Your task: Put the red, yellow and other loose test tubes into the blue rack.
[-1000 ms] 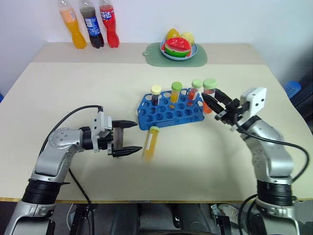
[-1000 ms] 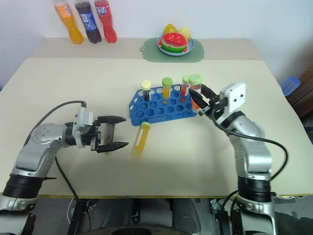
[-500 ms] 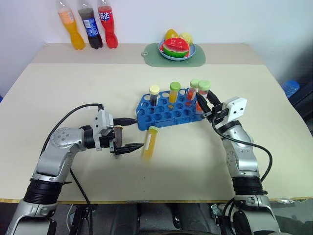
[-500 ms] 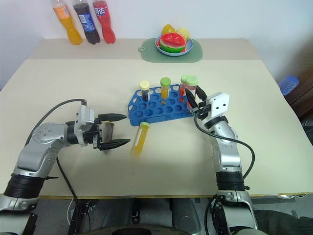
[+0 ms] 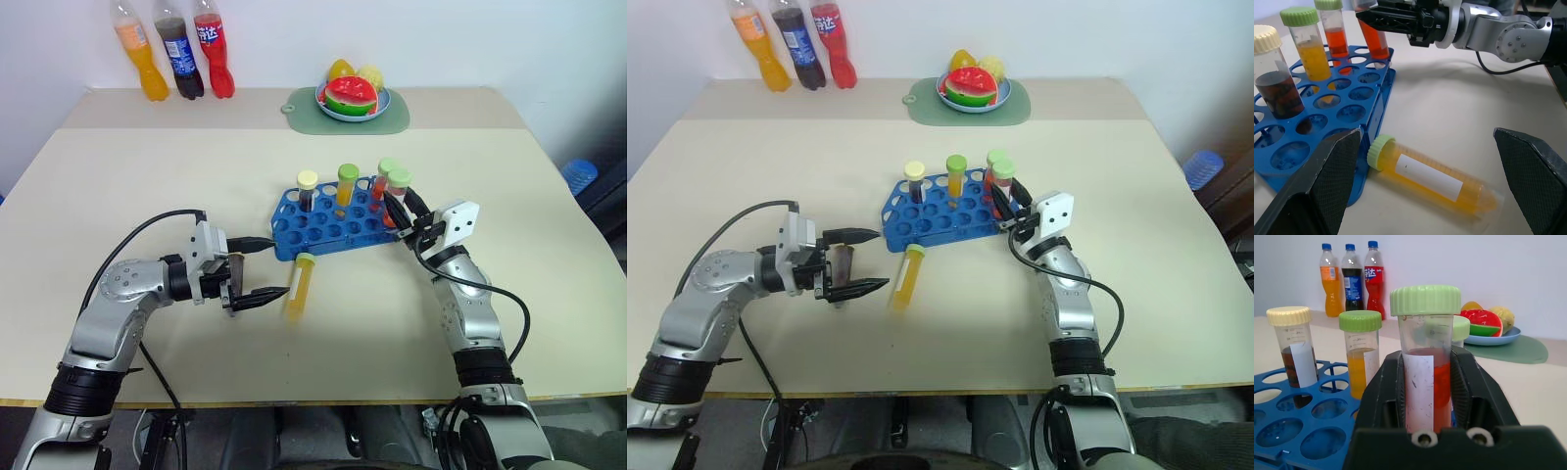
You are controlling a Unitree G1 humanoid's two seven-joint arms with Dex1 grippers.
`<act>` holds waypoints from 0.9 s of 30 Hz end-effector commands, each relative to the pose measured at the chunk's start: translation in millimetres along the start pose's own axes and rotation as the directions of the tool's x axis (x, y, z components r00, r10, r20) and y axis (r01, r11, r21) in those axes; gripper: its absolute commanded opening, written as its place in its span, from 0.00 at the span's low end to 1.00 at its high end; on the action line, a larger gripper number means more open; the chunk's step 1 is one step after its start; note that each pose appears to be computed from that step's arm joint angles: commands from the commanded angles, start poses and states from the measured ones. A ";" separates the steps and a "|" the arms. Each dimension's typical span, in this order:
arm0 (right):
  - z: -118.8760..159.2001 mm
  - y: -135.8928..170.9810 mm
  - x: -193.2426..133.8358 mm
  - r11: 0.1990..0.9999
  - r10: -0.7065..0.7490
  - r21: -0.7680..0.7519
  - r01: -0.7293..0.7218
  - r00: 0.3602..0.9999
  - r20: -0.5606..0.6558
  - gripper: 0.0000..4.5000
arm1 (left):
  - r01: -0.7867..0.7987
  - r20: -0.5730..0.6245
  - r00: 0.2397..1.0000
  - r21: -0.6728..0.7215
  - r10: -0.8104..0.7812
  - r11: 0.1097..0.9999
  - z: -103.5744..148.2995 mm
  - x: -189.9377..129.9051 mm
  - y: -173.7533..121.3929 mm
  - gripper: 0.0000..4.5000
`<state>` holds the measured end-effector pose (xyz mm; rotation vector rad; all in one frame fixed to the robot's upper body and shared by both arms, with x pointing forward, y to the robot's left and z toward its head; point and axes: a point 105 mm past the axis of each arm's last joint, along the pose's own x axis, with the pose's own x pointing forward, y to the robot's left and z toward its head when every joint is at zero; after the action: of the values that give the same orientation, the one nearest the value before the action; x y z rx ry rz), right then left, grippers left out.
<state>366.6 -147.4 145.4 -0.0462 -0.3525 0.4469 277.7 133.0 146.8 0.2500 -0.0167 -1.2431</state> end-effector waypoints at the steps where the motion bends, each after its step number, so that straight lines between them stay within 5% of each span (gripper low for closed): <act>1: 13.3 -3.5 -0.5 0.999 -0.006 -0.047 0.008 0.999 0.036 0.73 | -0.001 0.032 1.000 0.024 0.000 1.000 9.6 -0.6 -0.6 1.00; 3: 19.5 -6.2 -3.2 0.997 -0.006 -0.073 0.009 0.999 0.038 0.95 | -0.011 0.045 0.999 0.011 0.011 1.000 10.6 -0.3 0.5 1.00; 12: 38.6 0.1 -45.0 0.973 0.120 -0.181 -0.143 0.984 -0.135 0.95 | -0.145 0.111 0.981 -0.139 0.161 0.980 23.5 -4.4 17.0 1.00; 17: 48.8 9.8 -64.5 0.986 0.132 -0.064 -0.153 0.956 -0.263 0.95 | -0.207 0.087 0.970 -0.207 0.229 0.956 23.7 -13.6 26.0 1.00; 21: 55.4 39.8 -64.9 0.970 0.240 0.061 -0.235 0.890 -0.388 0.95 | -0.131 -0.010 0.991 -0.184 0.131 0.974 8.9 -28.4 20.3 1.00; 27: 70.2 72.6 -55.7 0.913 0.408 0.196 -0.358 0.818 -0.405 0.95 | -0.128 -0.072 0.990 -0.134 0.120 0.983 4.1 -38.6 31.0 1.00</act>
<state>271.6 -115.1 176.8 -0.1025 0.1590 0.8016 291.0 179.6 149.9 0.1208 0.1571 -1.1005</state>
